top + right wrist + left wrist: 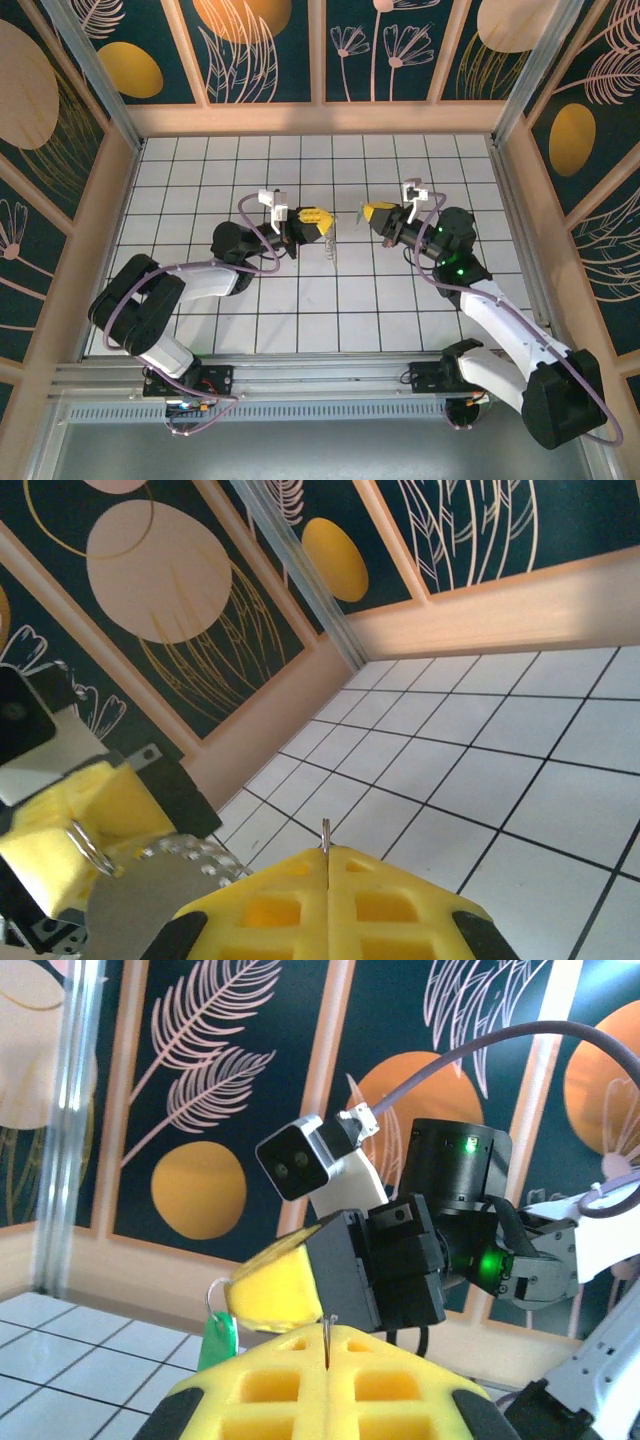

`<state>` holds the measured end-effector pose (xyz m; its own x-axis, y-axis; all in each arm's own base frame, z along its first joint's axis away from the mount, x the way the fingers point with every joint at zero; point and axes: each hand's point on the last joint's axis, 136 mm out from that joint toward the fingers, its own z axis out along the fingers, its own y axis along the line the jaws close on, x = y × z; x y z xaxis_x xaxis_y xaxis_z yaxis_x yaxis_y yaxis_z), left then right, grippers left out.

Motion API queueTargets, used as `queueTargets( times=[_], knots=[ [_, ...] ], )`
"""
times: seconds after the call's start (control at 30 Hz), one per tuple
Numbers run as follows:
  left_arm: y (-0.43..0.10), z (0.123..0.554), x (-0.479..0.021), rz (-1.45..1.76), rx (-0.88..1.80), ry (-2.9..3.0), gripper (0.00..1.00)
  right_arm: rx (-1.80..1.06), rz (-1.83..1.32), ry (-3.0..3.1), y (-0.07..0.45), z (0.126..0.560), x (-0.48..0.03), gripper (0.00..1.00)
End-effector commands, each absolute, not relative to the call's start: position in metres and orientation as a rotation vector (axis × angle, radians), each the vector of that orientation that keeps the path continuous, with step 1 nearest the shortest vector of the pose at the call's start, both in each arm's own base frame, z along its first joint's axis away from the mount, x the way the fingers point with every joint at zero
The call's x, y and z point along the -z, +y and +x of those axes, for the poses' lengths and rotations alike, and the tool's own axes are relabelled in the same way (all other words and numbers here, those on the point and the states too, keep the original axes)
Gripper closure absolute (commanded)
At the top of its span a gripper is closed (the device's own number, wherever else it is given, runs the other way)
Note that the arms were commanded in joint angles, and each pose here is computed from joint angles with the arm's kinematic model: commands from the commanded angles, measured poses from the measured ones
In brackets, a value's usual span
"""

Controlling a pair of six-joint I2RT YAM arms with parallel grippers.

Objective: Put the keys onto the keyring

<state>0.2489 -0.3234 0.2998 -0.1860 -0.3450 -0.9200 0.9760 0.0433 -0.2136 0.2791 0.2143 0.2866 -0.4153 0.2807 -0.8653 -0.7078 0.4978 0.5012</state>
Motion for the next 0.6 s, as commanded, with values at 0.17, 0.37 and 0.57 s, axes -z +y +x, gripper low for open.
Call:
queueTargets(
  times=[0.17,0.37,0.57],
  knots=[
    [-0.314,0.232,-0.335,0.776,1.509,0.925,1.00,-1.154,-0.417,1.557,0.211,0.264,-0.311,1.00],
    [-0.313,0.231,-0.340,0.766,1.530,0.905,1.00,-1.177,-0.424,1.543,0.213,0.259,-0.312,1.00],
    [-0.314,0.228,-0.341,0.794,1.511,0.884,1.00,-1.204,-0.440,1.536,0.218,0.255,-0.310,1.00]
  ],
)
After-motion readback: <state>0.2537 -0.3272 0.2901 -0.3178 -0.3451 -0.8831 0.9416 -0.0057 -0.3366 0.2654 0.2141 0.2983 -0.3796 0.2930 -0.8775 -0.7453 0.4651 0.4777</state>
